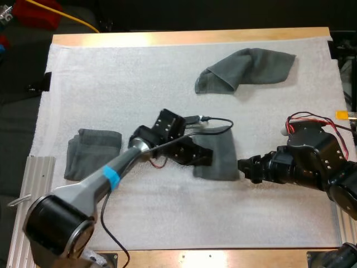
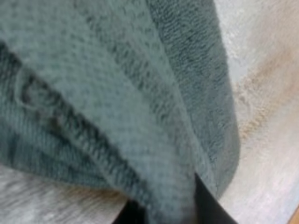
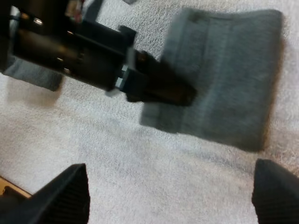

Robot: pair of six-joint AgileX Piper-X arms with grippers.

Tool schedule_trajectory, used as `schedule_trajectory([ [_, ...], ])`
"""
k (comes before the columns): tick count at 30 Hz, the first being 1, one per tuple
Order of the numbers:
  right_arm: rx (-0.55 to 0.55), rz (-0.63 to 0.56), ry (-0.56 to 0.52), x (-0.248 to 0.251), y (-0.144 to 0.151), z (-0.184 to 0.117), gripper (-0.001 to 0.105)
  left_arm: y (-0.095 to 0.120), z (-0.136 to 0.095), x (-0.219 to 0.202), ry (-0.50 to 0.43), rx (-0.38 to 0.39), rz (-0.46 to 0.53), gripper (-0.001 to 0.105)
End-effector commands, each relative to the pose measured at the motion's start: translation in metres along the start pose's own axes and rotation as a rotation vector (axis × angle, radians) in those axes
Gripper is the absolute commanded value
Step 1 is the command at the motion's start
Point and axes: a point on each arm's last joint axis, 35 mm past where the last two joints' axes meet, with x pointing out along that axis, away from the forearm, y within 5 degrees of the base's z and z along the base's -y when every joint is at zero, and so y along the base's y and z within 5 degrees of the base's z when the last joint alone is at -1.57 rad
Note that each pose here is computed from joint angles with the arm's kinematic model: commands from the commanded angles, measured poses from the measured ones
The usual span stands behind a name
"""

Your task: Pick towel from pile, fold and stack

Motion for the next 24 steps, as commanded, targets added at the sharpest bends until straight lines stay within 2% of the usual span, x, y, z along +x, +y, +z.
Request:
schedule_trajectory([
  [1,-0.006,0.011,-0.016,-0.004,0.001,0.001,0.070,-0.001,0.001,-0.010,-0.018,0.027,0.011,0.004],
  [4,-0.006,0.011,-0.017,-0.004,0.001,0.001,0.070,0.007,0.002,-0.029,-0.028,0.043,0.033,0.004],
  [8,-0.006,0.011,-0.017,-0.004,0.001,0.001,0.070,0.015,0.000,-0.056,-0.050,0.072,0.110,0.004],
  [15,-0.006,0.011,-0.017,-0.004,0.001,0.001,0.070,0.017,-0.002,-0.111,-0.049,0.179,0.351,0.004],
  [19,-0.006,0.011,-0.017,-0.004,0.001,0.001,0.070,0.019,-0.002,-0.136,-0.031,0.165,0.412,0.004],
  [24,-0.006,0.011,-0.017,-0.004,0.001,0.001,0.070,0.029,-0.003,-0.165,-0.013,0.105,0.608,0.004],
])
